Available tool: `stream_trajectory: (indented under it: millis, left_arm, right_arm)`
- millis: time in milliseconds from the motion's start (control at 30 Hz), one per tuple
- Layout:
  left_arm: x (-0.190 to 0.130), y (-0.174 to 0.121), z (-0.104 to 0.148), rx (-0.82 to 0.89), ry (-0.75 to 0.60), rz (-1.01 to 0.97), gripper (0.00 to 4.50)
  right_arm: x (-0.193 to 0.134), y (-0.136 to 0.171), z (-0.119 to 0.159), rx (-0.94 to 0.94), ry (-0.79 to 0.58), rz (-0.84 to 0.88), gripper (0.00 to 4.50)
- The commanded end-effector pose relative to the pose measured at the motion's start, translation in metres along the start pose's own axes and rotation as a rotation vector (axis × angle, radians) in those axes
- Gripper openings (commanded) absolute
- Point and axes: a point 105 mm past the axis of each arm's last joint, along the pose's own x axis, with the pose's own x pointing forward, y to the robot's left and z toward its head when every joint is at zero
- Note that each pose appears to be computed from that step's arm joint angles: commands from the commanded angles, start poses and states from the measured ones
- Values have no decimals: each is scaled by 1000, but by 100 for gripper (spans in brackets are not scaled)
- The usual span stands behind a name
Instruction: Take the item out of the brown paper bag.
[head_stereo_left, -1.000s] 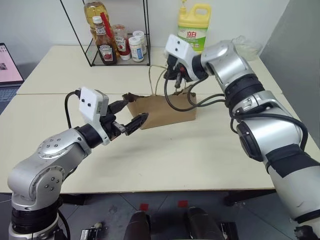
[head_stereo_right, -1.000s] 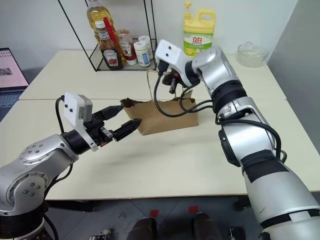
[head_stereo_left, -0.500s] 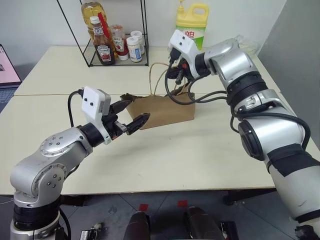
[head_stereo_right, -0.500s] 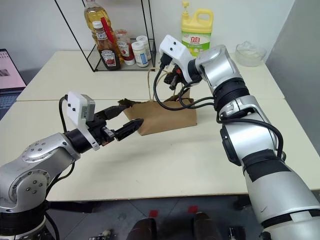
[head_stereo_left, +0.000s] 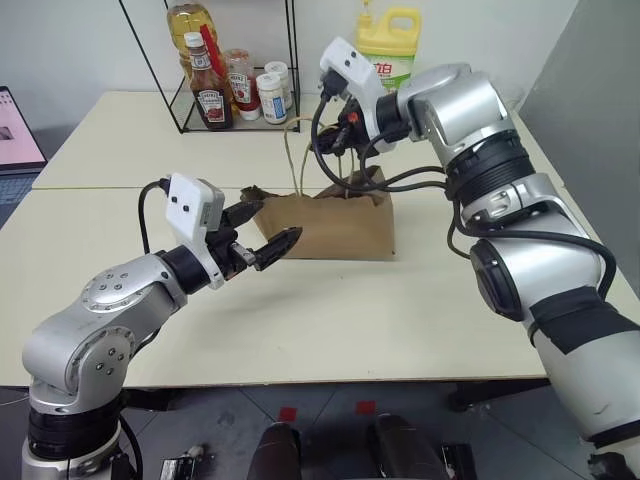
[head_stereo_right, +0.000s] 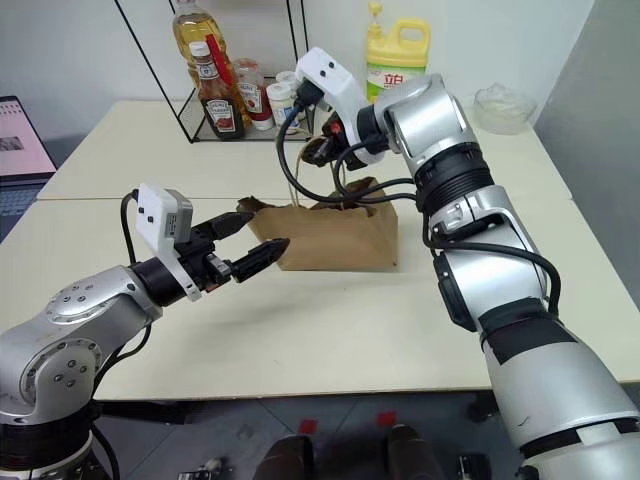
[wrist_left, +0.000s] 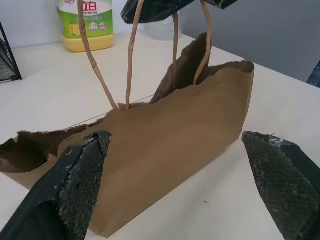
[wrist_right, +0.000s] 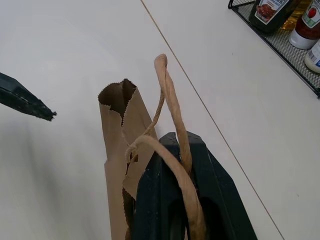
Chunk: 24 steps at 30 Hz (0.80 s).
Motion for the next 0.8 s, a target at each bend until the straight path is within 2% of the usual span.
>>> stream_trajectory:
  millis: [33, 133, 233, 467, 600, 667, 800]
  left_arm:
    - [-3, 0, 7, 27, -35, 12, 450]
    - [-3, 0, 6, 25, -32, 11, 450]
    - [-2, 0, 6, 25, -27, 3, 450]
    - [-3, 6, 8, 50, -1, -19, 450]
    - [-4, 19, 11, 85, 31, -28, 450]
    - [-4, 27, 15, 115, 42, -34, 450]
    - [8, 54, 28, 203, 41, -18, 450]
  right_arm:
    - [-8, -12, -2, -92, 0, -67, 3]
    - [-8, -18, -16, -142, 28, -94, 3]
    - [-15, -19, -18, -163, 25, -83, 64]
    - [-47, -15, -18, -198, 4, -46, 307]
    - [-71, -1, -20, -164, -31, -8, 447]
    - [-80, 5, -19, -124, -62, -9, 447]
    - [-101, 9, -5, 29, -246, -61, 447]
